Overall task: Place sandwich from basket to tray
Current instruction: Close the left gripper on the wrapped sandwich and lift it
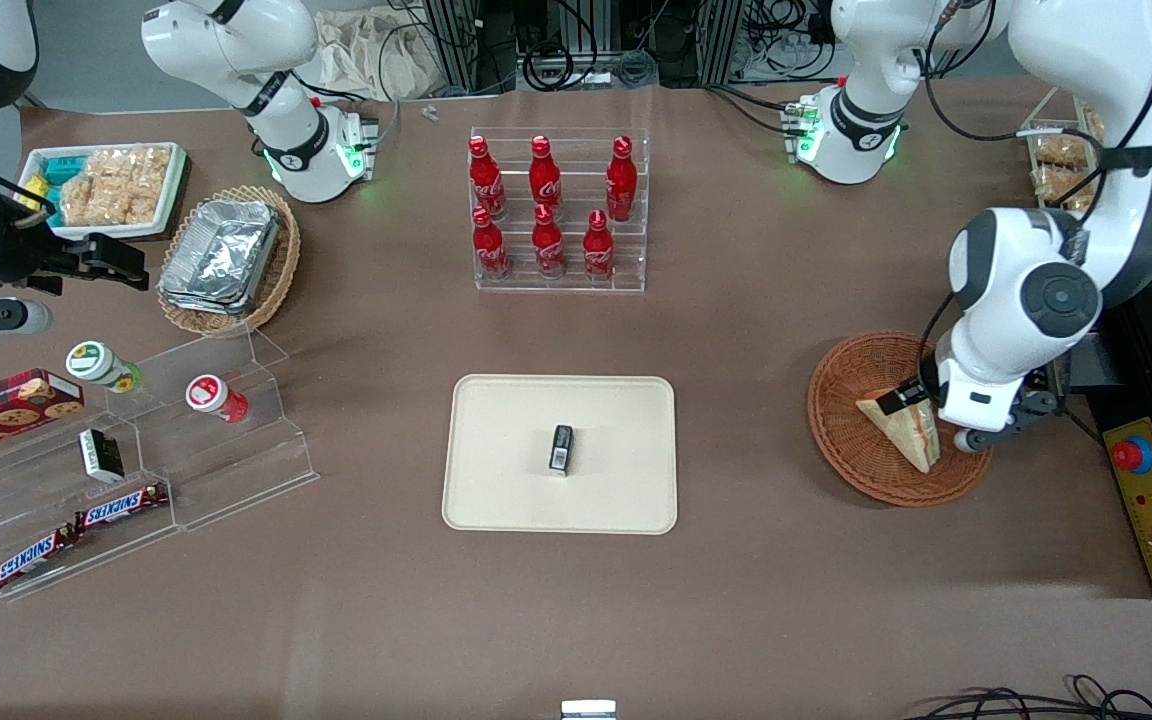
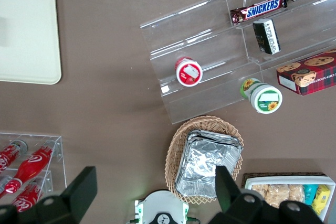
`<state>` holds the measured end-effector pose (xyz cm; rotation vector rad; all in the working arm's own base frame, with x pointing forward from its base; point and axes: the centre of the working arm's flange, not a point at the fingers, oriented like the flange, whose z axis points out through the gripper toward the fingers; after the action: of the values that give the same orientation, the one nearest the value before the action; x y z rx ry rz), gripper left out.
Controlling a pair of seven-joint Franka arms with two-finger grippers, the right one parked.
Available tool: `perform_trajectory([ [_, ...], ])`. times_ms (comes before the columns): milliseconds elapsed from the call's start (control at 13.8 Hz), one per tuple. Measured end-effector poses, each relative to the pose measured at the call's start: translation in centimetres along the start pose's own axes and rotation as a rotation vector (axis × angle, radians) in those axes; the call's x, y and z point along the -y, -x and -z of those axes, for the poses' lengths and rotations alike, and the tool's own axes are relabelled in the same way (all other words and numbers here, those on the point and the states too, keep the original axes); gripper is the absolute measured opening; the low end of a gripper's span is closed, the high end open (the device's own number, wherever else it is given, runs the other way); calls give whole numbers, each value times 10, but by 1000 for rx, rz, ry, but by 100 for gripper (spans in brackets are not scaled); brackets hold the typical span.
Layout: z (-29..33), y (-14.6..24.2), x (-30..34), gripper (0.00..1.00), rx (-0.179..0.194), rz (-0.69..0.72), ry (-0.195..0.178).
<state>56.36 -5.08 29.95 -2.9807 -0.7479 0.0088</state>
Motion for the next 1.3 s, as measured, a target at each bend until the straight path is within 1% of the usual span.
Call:
perform_trajectory([
  [434,-53,-11,10,100,-12,37,7],
  [578,-64,-11,9,94,-10,37,6],
  [651,-67,-11,9,85,-7,37,5],
  [723,-67,-11,9,73,-8,37,5],
  [795,-65,-12,8,63,-12,37,8],
  [867,-60,-14,7,50,-21,37,13],
  [940,-50,-16,7,43,-27,38,16],
  [1012,-35,-17,8,37,-22,40,9],
  [1157,17,-19,10,34,23,44,-33],
  [1229,51,-18,8,31,38,41,-47],
  [1301,84,-12,-1,25,42,23,-50],
])
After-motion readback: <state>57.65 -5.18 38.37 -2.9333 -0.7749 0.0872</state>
